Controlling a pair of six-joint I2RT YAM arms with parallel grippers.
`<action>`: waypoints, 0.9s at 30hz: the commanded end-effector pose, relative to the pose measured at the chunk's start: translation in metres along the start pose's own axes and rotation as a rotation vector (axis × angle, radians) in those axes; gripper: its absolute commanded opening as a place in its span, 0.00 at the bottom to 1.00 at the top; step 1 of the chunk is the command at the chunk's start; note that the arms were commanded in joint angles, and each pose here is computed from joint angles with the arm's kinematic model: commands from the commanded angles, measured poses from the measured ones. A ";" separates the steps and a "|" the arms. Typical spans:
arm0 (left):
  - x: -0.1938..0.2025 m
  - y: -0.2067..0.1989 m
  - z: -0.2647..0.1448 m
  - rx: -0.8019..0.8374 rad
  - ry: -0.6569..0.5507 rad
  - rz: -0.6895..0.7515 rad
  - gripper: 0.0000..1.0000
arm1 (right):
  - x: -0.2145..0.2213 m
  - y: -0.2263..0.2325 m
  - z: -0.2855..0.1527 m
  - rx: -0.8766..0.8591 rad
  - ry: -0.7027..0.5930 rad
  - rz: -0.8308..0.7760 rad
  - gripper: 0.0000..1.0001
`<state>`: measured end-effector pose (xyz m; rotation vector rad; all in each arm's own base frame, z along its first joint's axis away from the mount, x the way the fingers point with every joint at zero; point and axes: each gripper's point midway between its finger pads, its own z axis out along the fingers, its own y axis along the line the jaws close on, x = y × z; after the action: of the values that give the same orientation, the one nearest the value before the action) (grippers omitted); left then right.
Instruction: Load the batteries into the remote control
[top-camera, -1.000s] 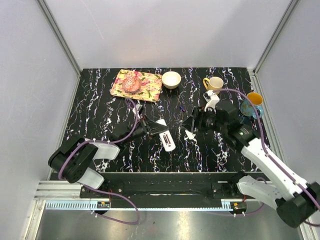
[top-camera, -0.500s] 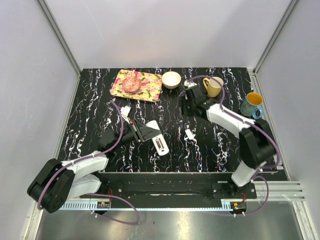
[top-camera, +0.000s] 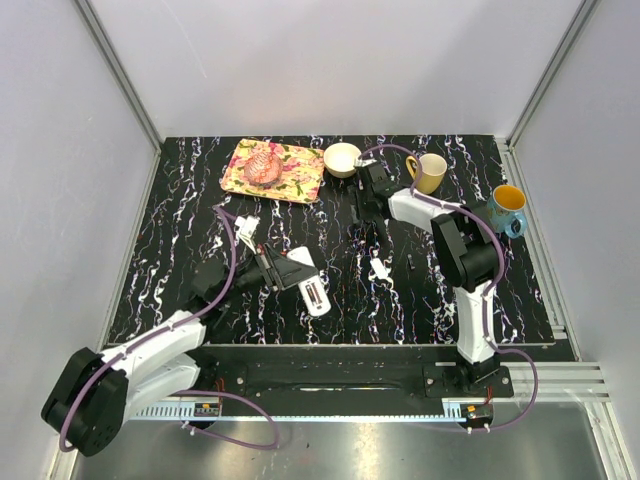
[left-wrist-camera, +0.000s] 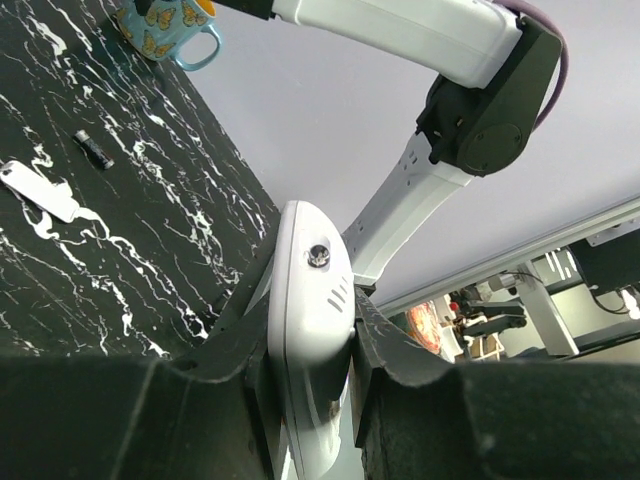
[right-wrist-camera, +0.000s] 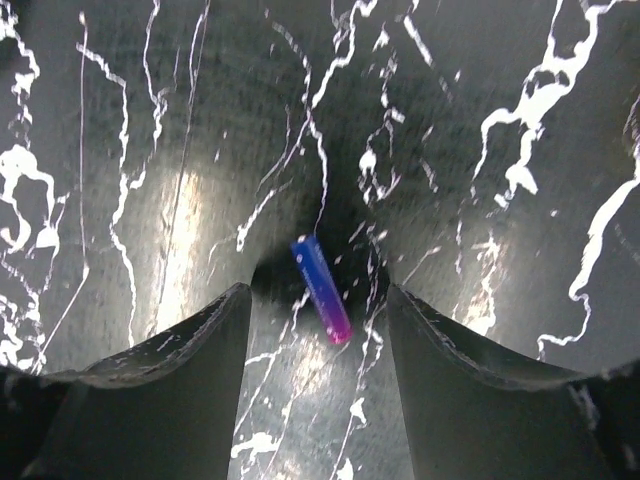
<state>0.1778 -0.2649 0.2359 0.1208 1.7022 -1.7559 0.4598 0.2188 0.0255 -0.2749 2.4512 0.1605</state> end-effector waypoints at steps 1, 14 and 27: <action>-0.008 -0.011 0.000 0.013 -0.004 0.099 0.00 | -0.045 -0.004 0.000 0.018 -0.097 -0.023 0.61; -0.005 -0.006 0.001 0.023 0.000 0.068 0.00 | -0.025 0.000 0.009 -0.023 -0.046 -0.008 0.51; -0.003 -0.008 0.000 0.038 0.003 0.063 0.00 | -0.004 -0.001 0.019 -0.011 0.014 0.005 0.38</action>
<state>0.1801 -0.2650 0.2226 0.1300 1.7510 -1.7182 0.4786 0.2238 0.0250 -0.2846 2.4353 0.1789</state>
